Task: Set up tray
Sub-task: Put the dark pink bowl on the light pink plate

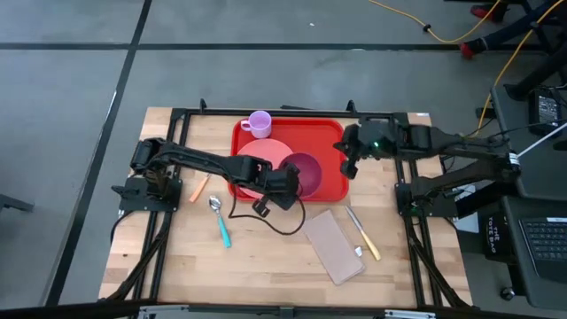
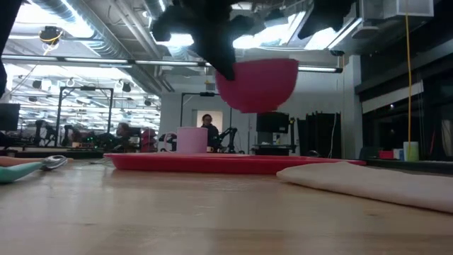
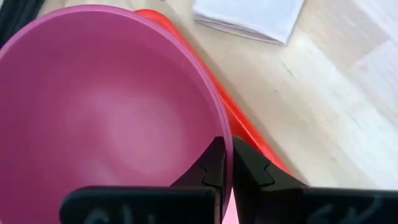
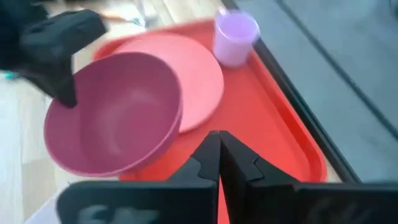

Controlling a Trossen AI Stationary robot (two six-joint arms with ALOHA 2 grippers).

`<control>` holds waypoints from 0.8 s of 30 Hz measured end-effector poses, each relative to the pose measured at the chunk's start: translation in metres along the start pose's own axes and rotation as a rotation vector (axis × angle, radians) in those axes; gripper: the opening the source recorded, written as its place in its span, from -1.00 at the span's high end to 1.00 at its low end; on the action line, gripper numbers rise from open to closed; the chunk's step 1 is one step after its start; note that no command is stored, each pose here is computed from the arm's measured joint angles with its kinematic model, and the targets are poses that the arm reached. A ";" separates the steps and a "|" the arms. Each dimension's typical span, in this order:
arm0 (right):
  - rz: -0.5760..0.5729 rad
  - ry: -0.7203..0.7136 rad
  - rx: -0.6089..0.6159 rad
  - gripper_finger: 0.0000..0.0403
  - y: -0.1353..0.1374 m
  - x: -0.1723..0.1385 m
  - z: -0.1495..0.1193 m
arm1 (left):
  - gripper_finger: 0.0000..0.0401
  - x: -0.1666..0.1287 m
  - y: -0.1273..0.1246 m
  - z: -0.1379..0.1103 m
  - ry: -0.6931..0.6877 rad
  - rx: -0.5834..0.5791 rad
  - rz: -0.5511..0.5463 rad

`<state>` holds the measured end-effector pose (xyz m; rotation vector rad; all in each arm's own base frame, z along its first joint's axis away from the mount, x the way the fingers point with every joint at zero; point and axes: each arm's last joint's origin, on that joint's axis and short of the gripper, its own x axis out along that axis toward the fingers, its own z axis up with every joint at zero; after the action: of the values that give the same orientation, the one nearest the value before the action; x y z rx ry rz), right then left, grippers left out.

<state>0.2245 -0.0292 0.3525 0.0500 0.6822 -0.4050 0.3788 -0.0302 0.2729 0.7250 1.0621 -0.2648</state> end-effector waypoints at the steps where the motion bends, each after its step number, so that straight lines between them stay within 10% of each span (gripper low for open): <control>1: 0.009 -0.035 -0.007 0.95 0.002 0.002 -0.006 | 0.99 -0.003 0.000 -0.003 0.017 -0.025 -0.013; 24: 0.154 -0.414 -0.051 0.94 0.035 0.062 -0.115 | 0.99 -0.003 -0.011 -0.093 0.140 -0.413 -0.012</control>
<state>0.2117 0.0023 0.2214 -0.0296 0.2777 -0.2379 0.3073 0.0222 0.2443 0.3692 1.2068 -0.0006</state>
